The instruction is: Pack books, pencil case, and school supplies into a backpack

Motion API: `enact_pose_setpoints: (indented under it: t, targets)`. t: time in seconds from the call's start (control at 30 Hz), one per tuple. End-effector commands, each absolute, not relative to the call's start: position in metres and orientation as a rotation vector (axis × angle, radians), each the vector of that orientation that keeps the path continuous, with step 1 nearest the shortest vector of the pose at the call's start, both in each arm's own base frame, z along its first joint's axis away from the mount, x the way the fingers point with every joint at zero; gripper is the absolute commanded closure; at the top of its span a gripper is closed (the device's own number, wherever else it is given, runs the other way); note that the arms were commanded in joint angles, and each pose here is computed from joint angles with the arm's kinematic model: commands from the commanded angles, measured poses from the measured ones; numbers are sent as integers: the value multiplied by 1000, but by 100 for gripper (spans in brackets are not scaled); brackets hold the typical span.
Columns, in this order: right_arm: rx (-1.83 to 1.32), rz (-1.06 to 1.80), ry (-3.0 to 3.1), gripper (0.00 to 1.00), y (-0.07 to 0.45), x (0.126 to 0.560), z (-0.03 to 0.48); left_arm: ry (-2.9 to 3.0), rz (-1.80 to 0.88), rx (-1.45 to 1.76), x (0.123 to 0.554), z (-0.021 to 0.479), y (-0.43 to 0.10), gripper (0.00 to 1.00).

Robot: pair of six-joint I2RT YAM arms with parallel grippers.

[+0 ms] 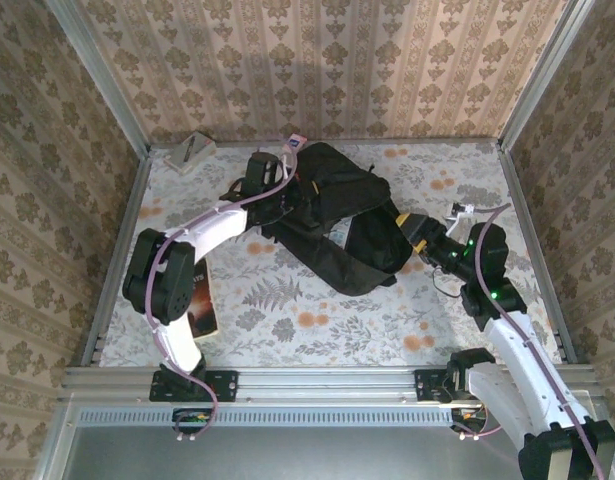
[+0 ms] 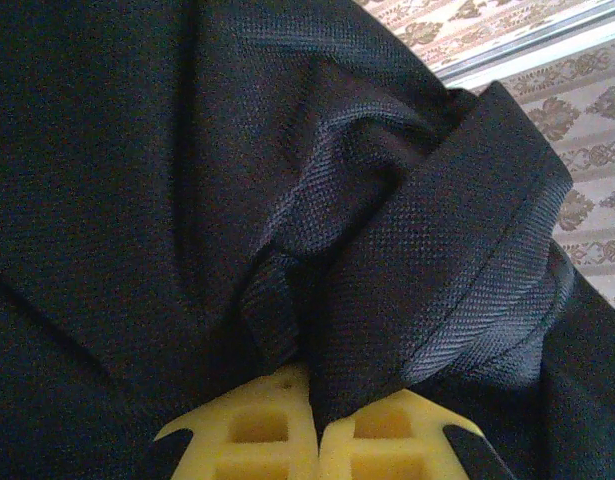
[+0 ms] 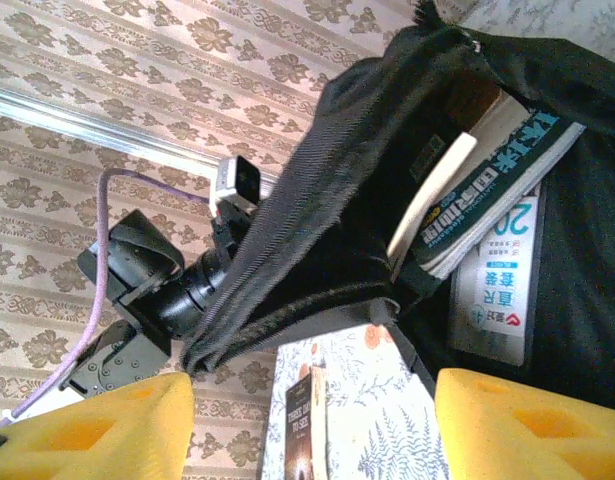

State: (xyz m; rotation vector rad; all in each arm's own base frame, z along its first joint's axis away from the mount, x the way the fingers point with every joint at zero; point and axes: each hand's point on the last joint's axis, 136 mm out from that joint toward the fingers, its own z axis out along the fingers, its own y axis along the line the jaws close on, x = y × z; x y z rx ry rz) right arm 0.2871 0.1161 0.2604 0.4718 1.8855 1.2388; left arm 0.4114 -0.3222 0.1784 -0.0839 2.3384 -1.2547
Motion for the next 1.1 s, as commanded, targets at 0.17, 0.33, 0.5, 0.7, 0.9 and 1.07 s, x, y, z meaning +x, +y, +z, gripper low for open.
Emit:
enact_pose_setpoints:
  t: [0.17, 0.33, 0.5, 0.7, 0.9, 1.07]
  targets:
    - [283, 1146, 1862, 32, 128, 285, 296, 2439, -1248, 152, 369, 183, -338, 86]
    - [140, 1063, 1932, 32, 151, 283, 304, 2488, -1129, 253, 337, 207, -317, 41]
    - [51, 1052, 1995, 32, 182, 287, 291, 2504, -942, 235, 309, 229, -267, 35]
    - [-55, 998, 2095, 33, 215, 288, 259, 2590, -580, -140, 281, 204, -145, 22]
    - [-138, 985, 2167, 33, 244, 281, 229, 2657, -336, -633, 238, 148, -41, 0]
    - [-190, 1002, 2198, 33, 262, 274, 213, 2671, -347, -918, 220, 96, -10, 0]
